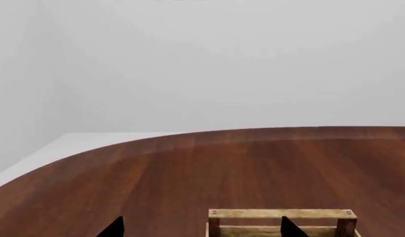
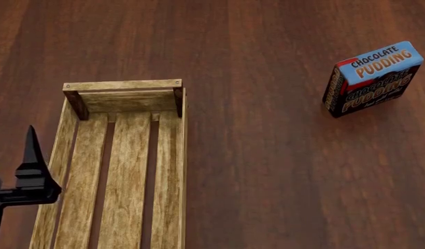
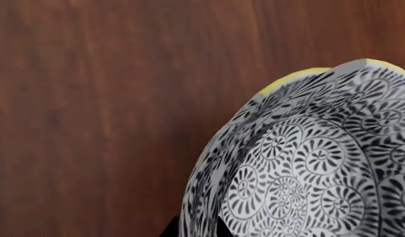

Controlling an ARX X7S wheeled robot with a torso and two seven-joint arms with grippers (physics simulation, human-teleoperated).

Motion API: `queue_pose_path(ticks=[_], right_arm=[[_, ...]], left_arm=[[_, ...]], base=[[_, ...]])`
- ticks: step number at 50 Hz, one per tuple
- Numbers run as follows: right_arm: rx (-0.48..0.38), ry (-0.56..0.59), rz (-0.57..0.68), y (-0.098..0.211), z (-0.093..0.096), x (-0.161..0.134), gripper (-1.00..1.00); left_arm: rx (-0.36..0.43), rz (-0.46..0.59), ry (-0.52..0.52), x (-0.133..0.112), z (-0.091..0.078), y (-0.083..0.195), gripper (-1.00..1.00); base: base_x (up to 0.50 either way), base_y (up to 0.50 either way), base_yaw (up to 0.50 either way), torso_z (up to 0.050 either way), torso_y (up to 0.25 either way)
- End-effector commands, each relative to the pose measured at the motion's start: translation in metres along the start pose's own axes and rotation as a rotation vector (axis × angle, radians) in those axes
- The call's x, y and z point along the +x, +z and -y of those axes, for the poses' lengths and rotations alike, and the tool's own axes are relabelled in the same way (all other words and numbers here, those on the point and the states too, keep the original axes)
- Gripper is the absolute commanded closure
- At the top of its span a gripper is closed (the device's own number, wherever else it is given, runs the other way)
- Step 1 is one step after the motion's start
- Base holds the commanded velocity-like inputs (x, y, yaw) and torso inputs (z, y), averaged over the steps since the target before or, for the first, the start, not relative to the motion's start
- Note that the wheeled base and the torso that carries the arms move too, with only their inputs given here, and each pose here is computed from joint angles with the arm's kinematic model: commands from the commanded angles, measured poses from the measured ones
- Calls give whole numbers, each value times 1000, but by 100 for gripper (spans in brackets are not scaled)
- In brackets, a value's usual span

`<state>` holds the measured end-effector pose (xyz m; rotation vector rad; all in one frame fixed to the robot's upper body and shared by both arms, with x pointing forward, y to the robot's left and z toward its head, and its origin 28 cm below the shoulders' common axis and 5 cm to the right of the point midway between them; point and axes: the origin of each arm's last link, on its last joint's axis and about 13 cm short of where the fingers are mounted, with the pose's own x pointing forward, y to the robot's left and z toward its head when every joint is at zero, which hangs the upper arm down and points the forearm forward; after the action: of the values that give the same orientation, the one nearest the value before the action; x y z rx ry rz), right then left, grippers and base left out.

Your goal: Stack the left bowl on the right bowl and place them in the tray.

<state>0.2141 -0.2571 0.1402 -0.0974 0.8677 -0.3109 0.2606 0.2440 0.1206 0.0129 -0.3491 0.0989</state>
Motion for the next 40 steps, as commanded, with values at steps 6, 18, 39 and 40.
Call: queue_pose_path(ticks=[6,18,39,40], right_arm=[[-75,-40,121,23,-1,-33,100],[-112,-40,163,31,-7,-42,100],[-205,-20,217,54,-26,-65,100],[-212,-17,217,55,-28,-66,100]], left_arm=[[-8,9,3,0,-1,3,-100],[-12,18,11,-2,-3,9,-100],[-24,46,26,-6,-8,20,-100],[-25,48,28,-6,-9,20,-100]], base=[[0,0,0,0,0],[0,0,0,0,0],[0,0,0,0,0],[0,0,0,0,0]])
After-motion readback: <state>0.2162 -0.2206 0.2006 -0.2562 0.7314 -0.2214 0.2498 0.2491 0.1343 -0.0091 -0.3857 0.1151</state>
